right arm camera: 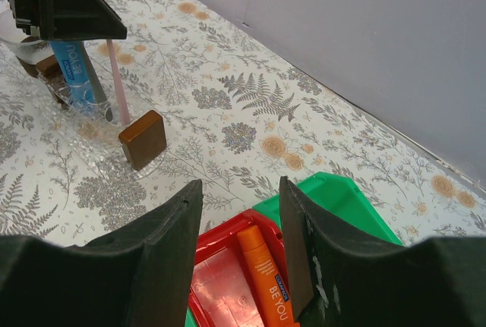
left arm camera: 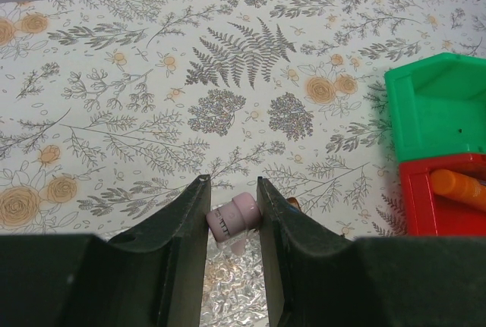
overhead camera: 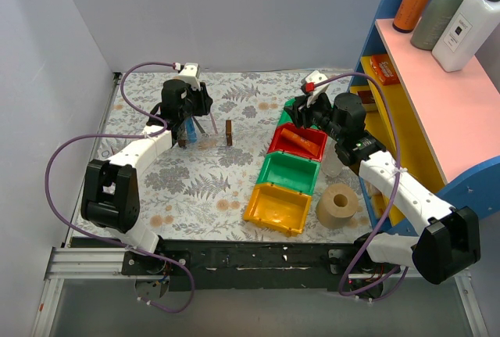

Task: Prepare toiletry sets of a toothbrush and toothpaste on the tray

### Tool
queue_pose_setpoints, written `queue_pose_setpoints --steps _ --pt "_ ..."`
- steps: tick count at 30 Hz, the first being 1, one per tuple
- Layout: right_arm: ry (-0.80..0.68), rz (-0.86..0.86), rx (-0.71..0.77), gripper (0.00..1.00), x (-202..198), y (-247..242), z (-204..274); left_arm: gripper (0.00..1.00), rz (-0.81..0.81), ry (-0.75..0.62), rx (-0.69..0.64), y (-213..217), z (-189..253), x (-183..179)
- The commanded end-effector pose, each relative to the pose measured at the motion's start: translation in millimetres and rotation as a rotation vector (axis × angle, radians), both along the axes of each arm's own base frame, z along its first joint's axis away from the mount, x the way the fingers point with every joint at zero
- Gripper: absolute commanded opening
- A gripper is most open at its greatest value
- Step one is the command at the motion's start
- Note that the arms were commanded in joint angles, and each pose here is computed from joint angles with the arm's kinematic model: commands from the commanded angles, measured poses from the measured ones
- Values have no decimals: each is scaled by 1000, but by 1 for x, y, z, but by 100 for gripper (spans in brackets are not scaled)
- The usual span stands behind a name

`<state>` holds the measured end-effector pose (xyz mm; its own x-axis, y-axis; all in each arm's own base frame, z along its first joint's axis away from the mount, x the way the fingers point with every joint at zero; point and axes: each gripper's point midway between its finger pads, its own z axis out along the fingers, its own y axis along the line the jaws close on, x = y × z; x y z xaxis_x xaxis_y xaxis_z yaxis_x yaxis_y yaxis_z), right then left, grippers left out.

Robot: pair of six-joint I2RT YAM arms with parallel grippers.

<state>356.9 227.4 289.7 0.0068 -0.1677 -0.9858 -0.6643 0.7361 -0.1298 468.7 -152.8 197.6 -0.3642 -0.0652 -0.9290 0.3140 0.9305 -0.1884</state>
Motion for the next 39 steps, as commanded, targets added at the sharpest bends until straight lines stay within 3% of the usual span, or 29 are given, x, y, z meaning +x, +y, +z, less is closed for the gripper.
queue_pose_setpoints --steps 1,31,39 --pt "-36 5 26 53 2 3 14 0 28 -79 6 9 29 -3" --pt "-29 10 26 52 3 5 11 0 -10 -32 21 3 19 -2" --pt "-25 14 26 53 2 5 10 0 -24 -30 -32 -4 21 -3"
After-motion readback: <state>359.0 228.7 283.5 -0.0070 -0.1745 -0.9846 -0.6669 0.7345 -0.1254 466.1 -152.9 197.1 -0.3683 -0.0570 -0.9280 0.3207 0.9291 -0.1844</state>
